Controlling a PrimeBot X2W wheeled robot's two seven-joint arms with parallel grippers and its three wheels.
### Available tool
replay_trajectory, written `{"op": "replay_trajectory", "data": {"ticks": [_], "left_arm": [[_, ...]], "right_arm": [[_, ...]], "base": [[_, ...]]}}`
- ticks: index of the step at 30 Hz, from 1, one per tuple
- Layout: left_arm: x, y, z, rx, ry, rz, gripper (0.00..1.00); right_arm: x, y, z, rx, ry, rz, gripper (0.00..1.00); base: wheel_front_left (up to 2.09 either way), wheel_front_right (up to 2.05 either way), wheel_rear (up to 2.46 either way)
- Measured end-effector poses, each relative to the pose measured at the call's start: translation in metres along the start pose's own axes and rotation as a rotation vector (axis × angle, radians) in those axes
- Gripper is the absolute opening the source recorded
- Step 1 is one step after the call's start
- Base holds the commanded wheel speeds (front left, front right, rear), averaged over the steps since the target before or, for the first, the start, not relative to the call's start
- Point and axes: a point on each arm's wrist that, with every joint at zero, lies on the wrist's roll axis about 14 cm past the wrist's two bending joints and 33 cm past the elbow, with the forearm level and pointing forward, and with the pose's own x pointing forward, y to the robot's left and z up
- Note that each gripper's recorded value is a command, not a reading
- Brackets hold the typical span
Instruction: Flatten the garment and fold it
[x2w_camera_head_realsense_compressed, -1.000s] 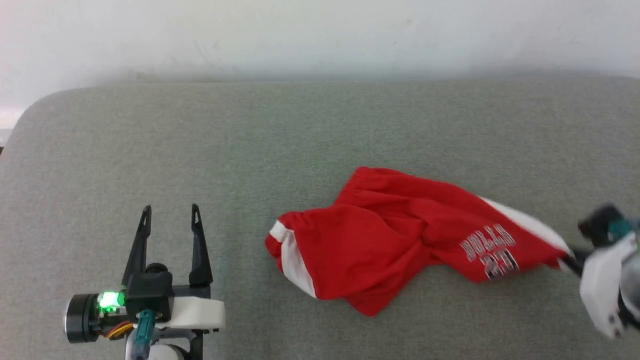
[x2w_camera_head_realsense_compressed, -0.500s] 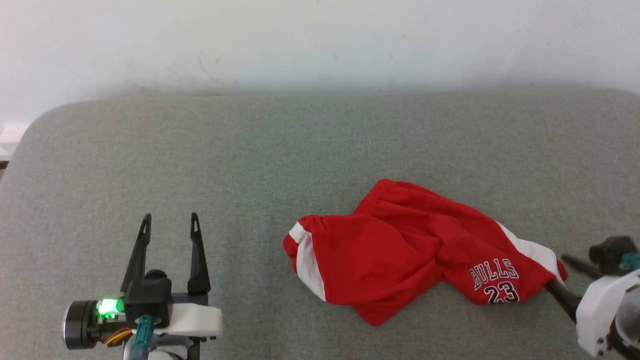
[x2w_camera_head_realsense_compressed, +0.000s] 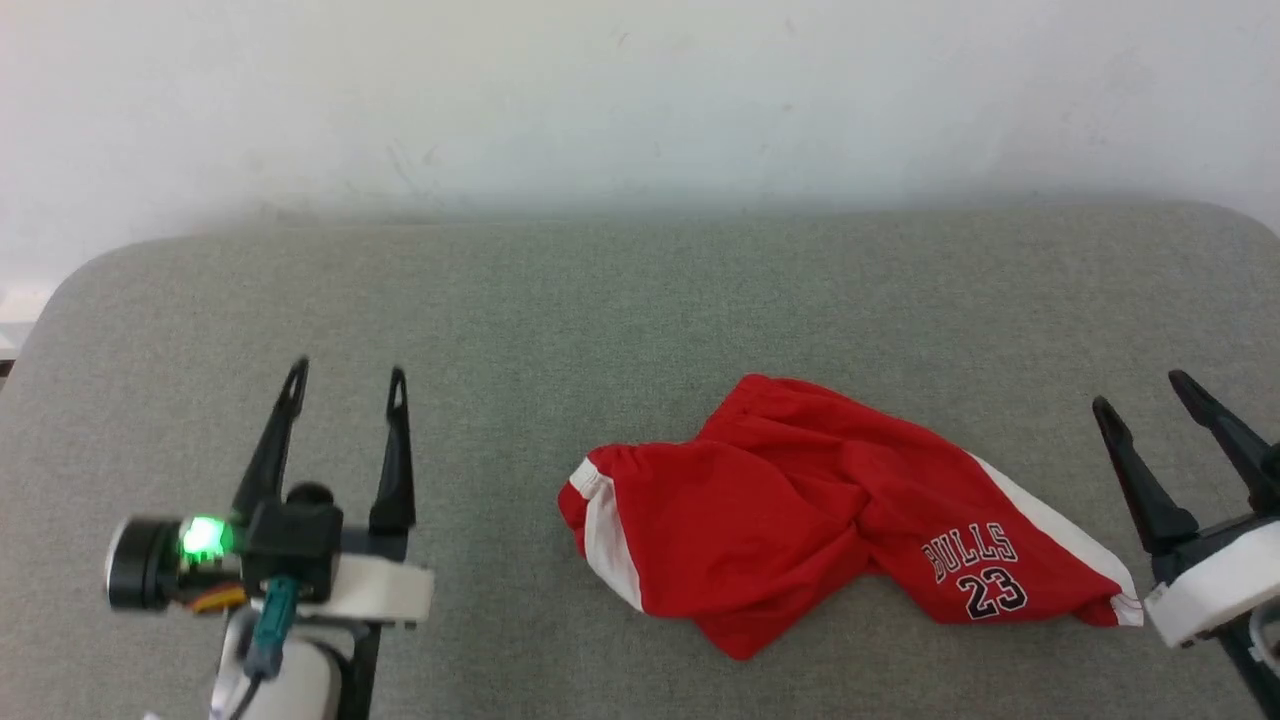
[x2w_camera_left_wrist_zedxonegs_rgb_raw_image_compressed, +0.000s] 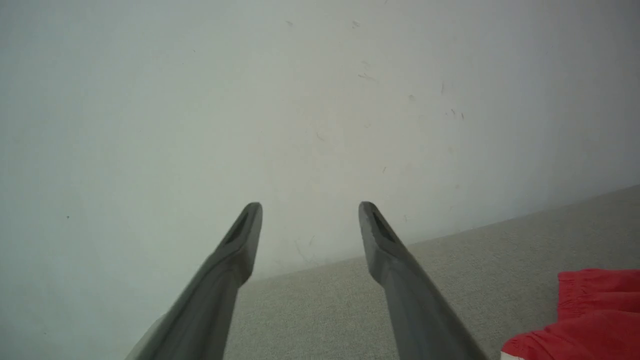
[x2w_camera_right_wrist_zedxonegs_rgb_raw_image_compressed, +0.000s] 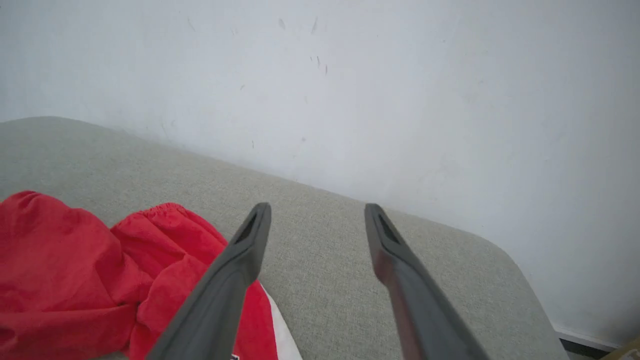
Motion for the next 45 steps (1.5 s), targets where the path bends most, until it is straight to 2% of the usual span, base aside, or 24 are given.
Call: {"op": "replay_trajectory", "data": {"ticks": [5, 10, 14, 21, 26, 29, 34, 40, 45], "left_arm": [[0.033, -0.009, 0.02, 0.017, -0.08, -0.085, 1.0], [0.068, -0.03, 0.018, 0.037, -0.083, -0.214, 1.0], [0.096, -0.062, 0.017, 0.025, -0.049, -0.359, 1.0], [0.124, -0.131, 0.003, 0.04, 0.127, -0.573, 1.0], [0.098, -0.197, -0.027, 0.084, 0.359, -0.822, 1.0], [0.074, -0.215, -0.049, 0.124, 0.524, -0.953, 1.0], [0.049, -0.219, -0.078, 0.225, 0.724, -1.093, 1.0], [0.023, -0.216, -0.112, 0.296, 0.92, -1.173, 1.0], [-0.032, -0.219, -0.139, 0.369, 1.053, -1.29, 1.0]], "right_arm": [[-0.004, 0.011, 0.019, 0.015, -0.119, -0.056, 1.0], [-0.007, 0.018, 0.031, 0.03, -0.2, -0.126, 1.0], [-0.009, 0.018, 0.036, 0.034, -0.229, -0.182, 1.0], [-0.014, 0.019, 0.032, 0.036, -0.222, -0.223, 1.0], [-0.018, 0.017, 0.023, 0.034, -0.194, -0.245, 1.0], [-0.02, 0.013, 0.018, 0.043, -0.179, -0.27, 1.0], [-0.022, 0.007, 0.009, 0.061, -0.154, -0.309, 1.0], [-0.02, 0.005, 0.002, 0.078, -0.136, -0.33, 1.0], [-0.021, 0.0, -0.005, 0.08, -0.117, -0.352, 1.0]], "base": [[0.0, 0.0, 0.0], [0.0, 0.0, 0.0], [0.0, 0.0, 0.0], [0.0, 0.0, 0.0], [0.0, 0.0, 0.0], [0.0, 0.0, 0.0], [0.0, 0.0, 0.0], [0.0, 0.0, 0.0], [0.0, 0.0, 0.0]]}}
